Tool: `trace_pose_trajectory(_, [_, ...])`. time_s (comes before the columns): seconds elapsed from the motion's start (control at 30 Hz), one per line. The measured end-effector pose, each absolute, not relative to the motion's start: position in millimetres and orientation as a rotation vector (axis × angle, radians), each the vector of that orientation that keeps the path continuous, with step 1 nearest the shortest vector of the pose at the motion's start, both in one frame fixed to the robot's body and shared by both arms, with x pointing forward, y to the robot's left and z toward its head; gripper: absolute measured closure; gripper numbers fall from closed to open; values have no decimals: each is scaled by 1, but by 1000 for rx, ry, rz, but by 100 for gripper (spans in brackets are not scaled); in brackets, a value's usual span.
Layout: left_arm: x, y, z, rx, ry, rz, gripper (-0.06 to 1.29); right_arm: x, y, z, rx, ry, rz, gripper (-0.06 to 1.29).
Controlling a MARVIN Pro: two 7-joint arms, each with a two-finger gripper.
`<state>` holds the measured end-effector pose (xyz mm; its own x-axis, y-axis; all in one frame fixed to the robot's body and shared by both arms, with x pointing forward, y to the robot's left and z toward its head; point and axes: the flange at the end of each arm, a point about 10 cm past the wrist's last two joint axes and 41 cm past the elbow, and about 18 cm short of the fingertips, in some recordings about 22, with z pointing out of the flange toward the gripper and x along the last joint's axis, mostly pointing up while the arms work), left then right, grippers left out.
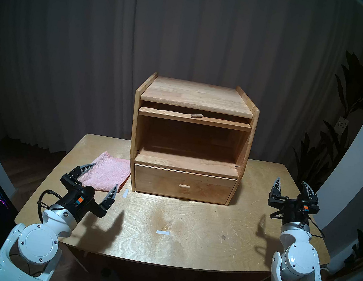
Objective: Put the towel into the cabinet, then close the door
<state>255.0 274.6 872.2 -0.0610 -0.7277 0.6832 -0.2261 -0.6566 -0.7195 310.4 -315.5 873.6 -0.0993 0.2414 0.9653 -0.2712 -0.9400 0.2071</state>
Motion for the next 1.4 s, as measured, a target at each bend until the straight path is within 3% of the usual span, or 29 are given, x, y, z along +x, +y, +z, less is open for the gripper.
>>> trace_pose_trajectory(0.67, [281, 335, 879, -1774, 1575, -1258, -2, 311, -317, 871, 1845, -30, 2095, 3])
trace_pose_trajectory(1.4, [324, 347, 858, -1843, 1871, -839, -2, 311, -316, 871, 1844, -28, 2096, 3])
